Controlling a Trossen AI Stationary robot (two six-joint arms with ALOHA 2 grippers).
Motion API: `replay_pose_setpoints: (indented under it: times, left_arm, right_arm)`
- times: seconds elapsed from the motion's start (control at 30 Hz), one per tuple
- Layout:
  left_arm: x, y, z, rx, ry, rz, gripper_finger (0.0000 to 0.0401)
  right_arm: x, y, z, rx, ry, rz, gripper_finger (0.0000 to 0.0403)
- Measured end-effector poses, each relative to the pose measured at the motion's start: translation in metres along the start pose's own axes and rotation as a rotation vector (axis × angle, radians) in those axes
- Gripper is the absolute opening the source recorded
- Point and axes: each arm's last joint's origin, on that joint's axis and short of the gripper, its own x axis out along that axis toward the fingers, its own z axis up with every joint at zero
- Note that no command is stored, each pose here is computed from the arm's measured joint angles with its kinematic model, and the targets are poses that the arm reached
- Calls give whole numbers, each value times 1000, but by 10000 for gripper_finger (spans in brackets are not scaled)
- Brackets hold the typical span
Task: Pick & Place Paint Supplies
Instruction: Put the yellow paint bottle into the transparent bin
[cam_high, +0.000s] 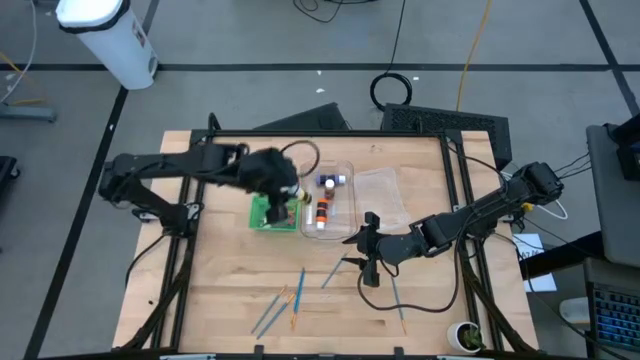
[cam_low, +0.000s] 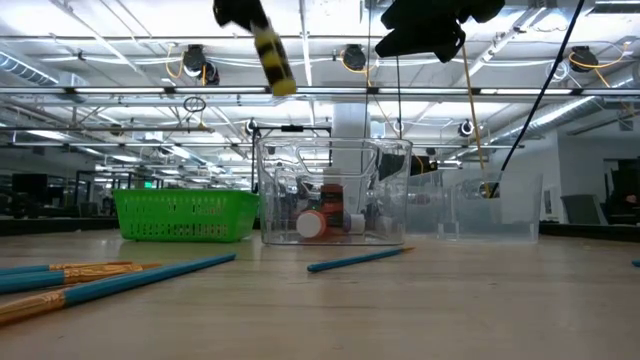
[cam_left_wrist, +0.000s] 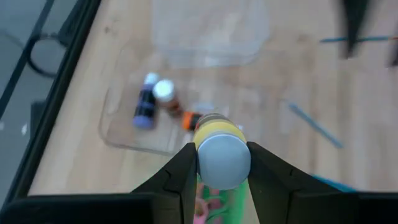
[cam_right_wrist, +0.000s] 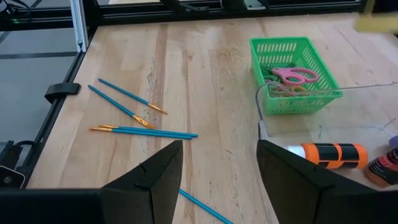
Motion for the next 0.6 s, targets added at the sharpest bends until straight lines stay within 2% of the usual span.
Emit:
replay_pose_setpoints:
  times: [0.13,0.4,0.6]
  left_arm:
    - [28,26,2,-30,74,42,115]
    - [92,52,-1,40,234,61,115]
    - [130,67,-2,21,249,27,115]
  right_arm:
    - [0,0,0,0,0,0,196]
    - [0,0,0,-4,0,0,196]
    - [0,0,0,-5,2,0,196]
